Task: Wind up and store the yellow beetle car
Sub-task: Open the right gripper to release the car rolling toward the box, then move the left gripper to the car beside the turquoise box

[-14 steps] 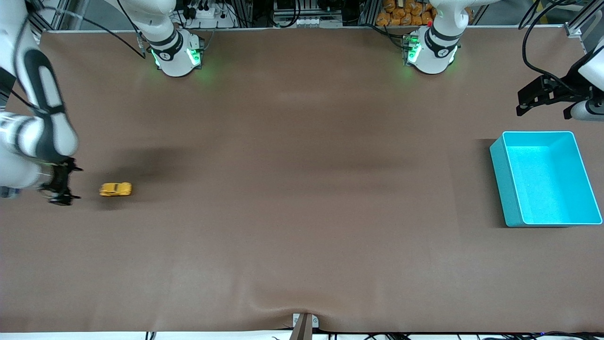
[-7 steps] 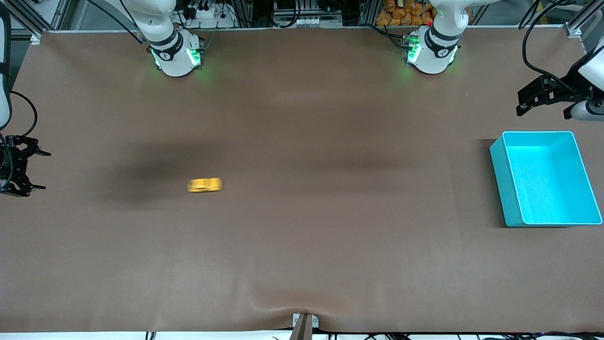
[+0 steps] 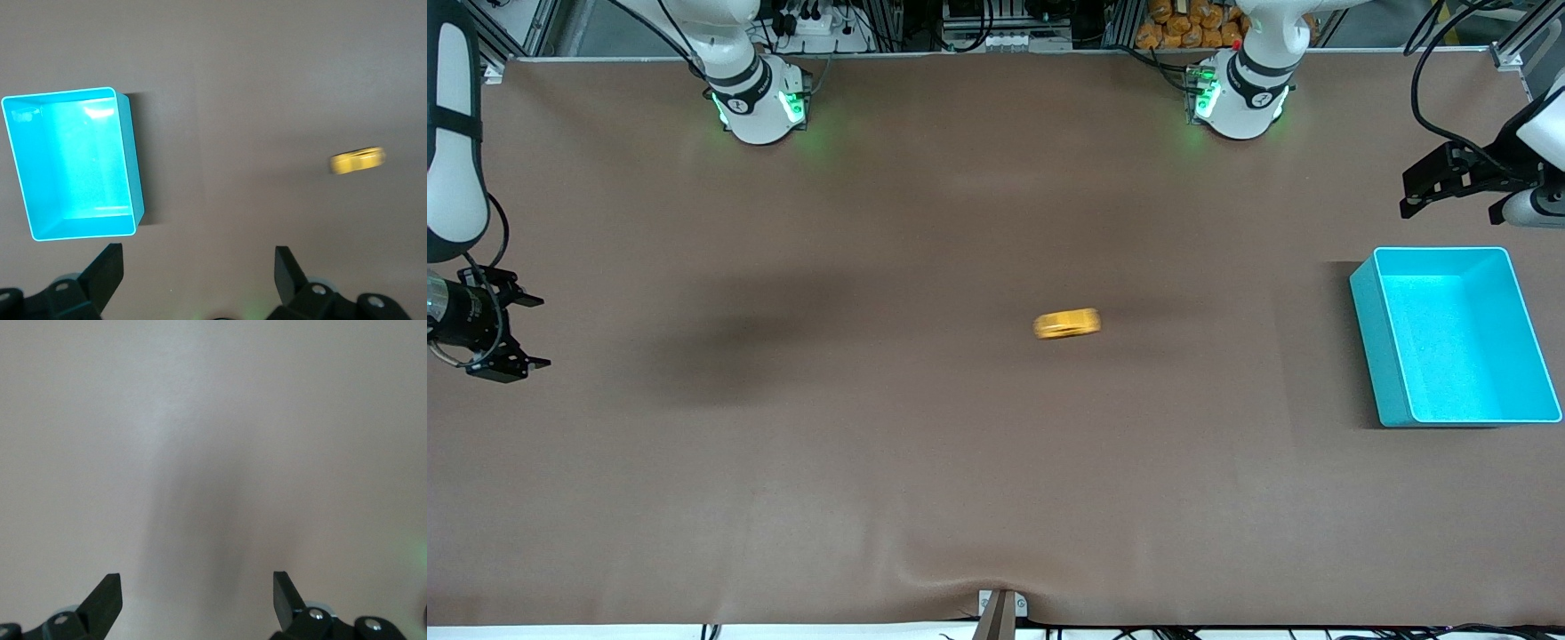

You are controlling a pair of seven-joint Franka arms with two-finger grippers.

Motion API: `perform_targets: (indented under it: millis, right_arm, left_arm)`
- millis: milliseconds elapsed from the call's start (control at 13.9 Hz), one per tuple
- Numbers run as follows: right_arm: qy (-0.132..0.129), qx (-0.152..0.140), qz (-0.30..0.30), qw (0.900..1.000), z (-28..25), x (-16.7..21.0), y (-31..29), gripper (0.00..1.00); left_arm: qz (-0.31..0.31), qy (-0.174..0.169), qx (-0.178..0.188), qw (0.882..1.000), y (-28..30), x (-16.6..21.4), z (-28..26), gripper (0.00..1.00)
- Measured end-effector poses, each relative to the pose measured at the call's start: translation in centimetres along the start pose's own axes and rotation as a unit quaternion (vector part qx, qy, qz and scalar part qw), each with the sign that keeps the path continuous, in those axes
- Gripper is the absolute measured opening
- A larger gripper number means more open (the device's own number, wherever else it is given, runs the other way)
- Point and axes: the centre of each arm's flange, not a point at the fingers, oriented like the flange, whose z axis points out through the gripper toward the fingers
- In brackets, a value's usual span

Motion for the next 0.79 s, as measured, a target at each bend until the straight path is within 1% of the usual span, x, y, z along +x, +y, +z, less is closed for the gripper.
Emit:
perform_targets:
  millis: [144, 360, 576, 792]
  right_arm:
    - [-0.003, -0.007, -0.035, 0.999, -0.4, -1.0, -0.3, 1.0]
    - [-0.003, -0.01, -0.061, 0.998, -0.8, -2.1, -0.7, 1.0]
    - [-0.014, -0.028, -0.118, 0.993, -2.1, -2.9, -0.5, 1.0]
    - [-0.015, -0.03, -0.141, 0.989, -3.1, -3.5, -0.5, 1.0]
  left_arm:
    - [0.0, 0.0, 0.0, 1.0, 0.0, 0.0, 0.0, 1.0]
    - [0.0, 0.0, 0.0, 1.0, 0.0, 0.0, 0.0, 1.0]
    - [0.0, 0.0, 0.0, 1.0, 0.0, 0.0, 0.0, 1.0]
    - [0.0, 0.0, 0.0, 1.0, 0.0, 0.0, 0.0, 1.0]
